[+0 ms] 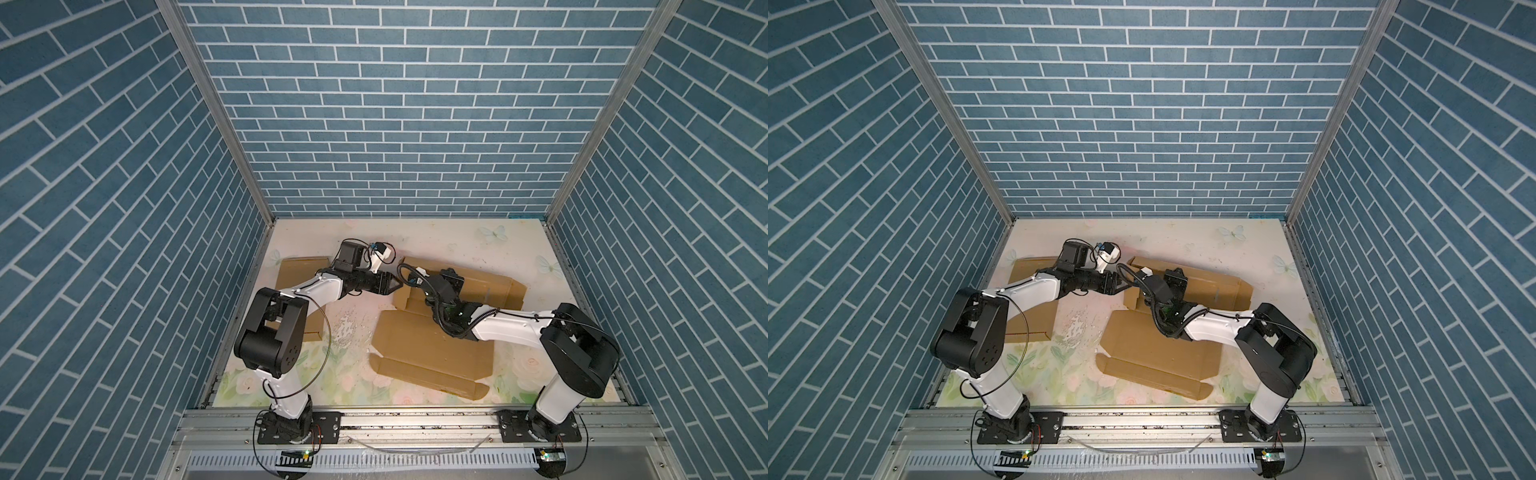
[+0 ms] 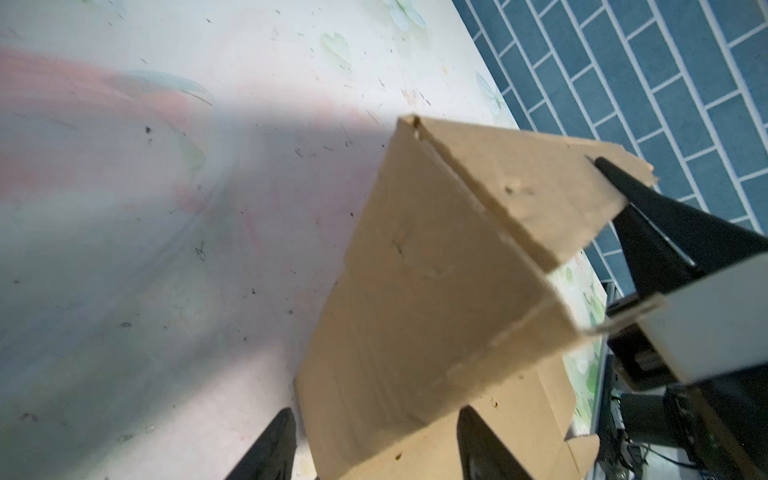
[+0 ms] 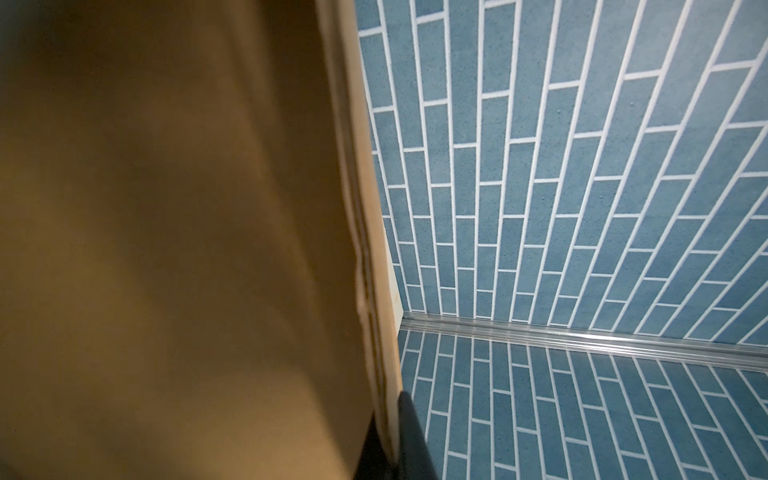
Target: Fold the paper box
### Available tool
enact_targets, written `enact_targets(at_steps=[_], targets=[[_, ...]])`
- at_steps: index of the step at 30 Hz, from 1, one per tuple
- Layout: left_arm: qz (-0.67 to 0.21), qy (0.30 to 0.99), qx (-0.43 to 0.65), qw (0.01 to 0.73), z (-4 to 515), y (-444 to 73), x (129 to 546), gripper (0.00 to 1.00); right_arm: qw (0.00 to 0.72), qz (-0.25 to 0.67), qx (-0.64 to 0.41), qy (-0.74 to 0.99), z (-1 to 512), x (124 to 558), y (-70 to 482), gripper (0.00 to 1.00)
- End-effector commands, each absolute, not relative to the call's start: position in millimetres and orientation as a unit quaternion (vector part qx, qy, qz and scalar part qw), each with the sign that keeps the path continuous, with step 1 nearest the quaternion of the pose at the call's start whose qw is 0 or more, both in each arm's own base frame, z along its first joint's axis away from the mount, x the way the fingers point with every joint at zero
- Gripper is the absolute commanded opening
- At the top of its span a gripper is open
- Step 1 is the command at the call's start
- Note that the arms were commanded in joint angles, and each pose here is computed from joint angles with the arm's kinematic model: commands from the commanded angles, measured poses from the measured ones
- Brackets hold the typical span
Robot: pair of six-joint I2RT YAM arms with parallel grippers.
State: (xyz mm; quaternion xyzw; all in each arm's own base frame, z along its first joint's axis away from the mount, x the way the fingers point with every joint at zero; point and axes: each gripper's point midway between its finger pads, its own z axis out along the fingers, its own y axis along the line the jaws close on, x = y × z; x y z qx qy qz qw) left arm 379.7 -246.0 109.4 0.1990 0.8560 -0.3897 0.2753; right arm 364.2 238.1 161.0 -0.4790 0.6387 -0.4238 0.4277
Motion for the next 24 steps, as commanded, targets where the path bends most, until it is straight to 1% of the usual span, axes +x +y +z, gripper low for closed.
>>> enact_targets(at_steps=[1,5,7,13,14,19,24], targets=[[-0.352,0.852,0.192,0.337,107.7,-241.8,400.5,0.59,0.432,-0.411,-0.489,0.636,162.0,358.9,238.6,0.00],[-0.330,0.845,0.195,0.373,105.1,-243.8,404.6,0.58,0.432,-0.403,-0.490,0.641,162.4,356.7,237.7,0.00],[-0.316,0.848,0.187,0.382,101.3,-241.6,406.7,0.56,0.433,-0.402,-0.490,0.641,163.1,356.4,238.0,0.00],[-0.259,0.856,0.179,0.410,89.3,-243.1,406.7,0.44,0.437,-0.399,-0.492,0.639,164.0,354.9,243.1,0.00],[-0.247,0.857,0.178,0.416,87.5,-242.8,406.5,0.43,0.437,-0.399,-0.492,0.639,164.3,355.0,243.5,0.00],[-0.214,0.859,0.147,0.442,83.5,-235.6,410.1,0.28,0.439,-0.398,-0.493,0.637,164.4,354.0,246.5,0.00],[-0.205,0.853,0.133,0.462,81.3,-240.8,410.1,0.21,0.438,-0.395,-0.493,0.639,163.4,352.9,247.2,0.00]])
